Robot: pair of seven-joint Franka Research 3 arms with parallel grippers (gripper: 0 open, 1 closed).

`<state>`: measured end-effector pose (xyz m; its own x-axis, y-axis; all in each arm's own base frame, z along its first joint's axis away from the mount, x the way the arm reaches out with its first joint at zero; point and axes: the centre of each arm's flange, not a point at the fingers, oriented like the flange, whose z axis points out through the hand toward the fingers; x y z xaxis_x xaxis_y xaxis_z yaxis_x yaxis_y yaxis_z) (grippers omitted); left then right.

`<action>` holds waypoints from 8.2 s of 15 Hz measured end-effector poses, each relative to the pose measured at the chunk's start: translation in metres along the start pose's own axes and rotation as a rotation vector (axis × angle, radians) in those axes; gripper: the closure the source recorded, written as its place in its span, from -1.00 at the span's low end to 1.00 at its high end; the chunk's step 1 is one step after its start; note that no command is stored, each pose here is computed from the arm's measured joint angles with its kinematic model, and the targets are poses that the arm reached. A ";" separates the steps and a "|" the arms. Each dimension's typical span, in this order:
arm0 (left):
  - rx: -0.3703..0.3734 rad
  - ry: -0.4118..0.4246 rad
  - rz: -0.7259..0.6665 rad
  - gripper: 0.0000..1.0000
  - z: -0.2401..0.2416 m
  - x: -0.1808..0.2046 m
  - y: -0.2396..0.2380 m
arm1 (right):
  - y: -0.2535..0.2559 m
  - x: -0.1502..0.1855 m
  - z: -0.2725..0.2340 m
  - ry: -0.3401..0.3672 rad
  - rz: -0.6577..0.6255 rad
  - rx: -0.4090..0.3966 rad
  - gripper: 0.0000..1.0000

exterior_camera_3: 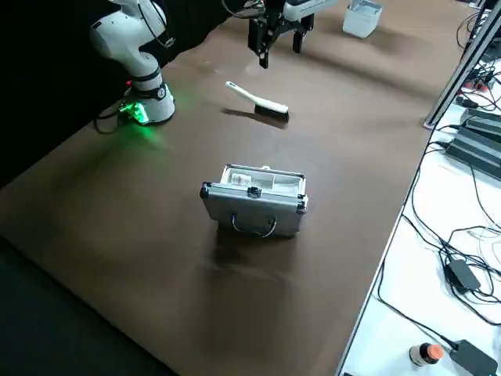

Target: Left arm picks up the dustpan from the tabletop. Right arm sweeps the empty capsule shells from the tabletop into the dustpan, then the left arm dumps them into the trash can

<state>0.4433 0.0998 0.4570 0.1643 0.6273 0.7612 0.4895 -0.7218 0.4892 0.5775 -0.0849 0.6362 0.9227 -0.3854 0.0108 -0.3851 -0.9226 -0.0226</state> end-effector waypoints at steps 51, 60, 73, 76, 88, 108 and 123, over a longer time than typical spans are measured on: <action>0.598 -0.556 -0.379 0.33 0.249 0.115 -0.019 | -0.005 -0.002 -0.004 -0.035 0.006 0.075 -0.99; 0.746 -0.573 -0.302 0.33 0.297 0.039 -0.035 | 0.026 0.018 0.031 -0.099 0.066 0.072 -0.99; 0.788 -0.525 -0.365 0.33 0.326 0.051 -0.047 | 0.069 0.058 0.073 -0.084 0.148 0.078 -0.99; 0.798 -0.496 -0.374 0.33 0.341 0.054 -0.066 | 0.066 0.059 0.074 -0.081 0.144 0.080 -0.99; 0.818 -0.508 -0.321 0.33 0.369 0.007 -0.093 | 0.040 0.062 0.095 -0.118 0.103 0.076 -0.99; 0.734 -0.565 0.054 -1.00 0.256 0.102 0.059 | -0.113 0.011 0.074 -0.060 -0.189 -0.022 -0.99; 0.281 -0.954 0.511 -1.00 0.054 0.083 0.247 | -0.063 -0.014 0.006 -0.040 -0.103 -0.021 -0.99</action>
<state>0.6240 -0.0108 0.6189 0.9324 0.3301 0.1475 0.3327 -0.9430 0.0067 0.5887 -0.0210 0.6314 0.9572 -0.2879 -0.0281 -0.2881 -0.9576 -0.0021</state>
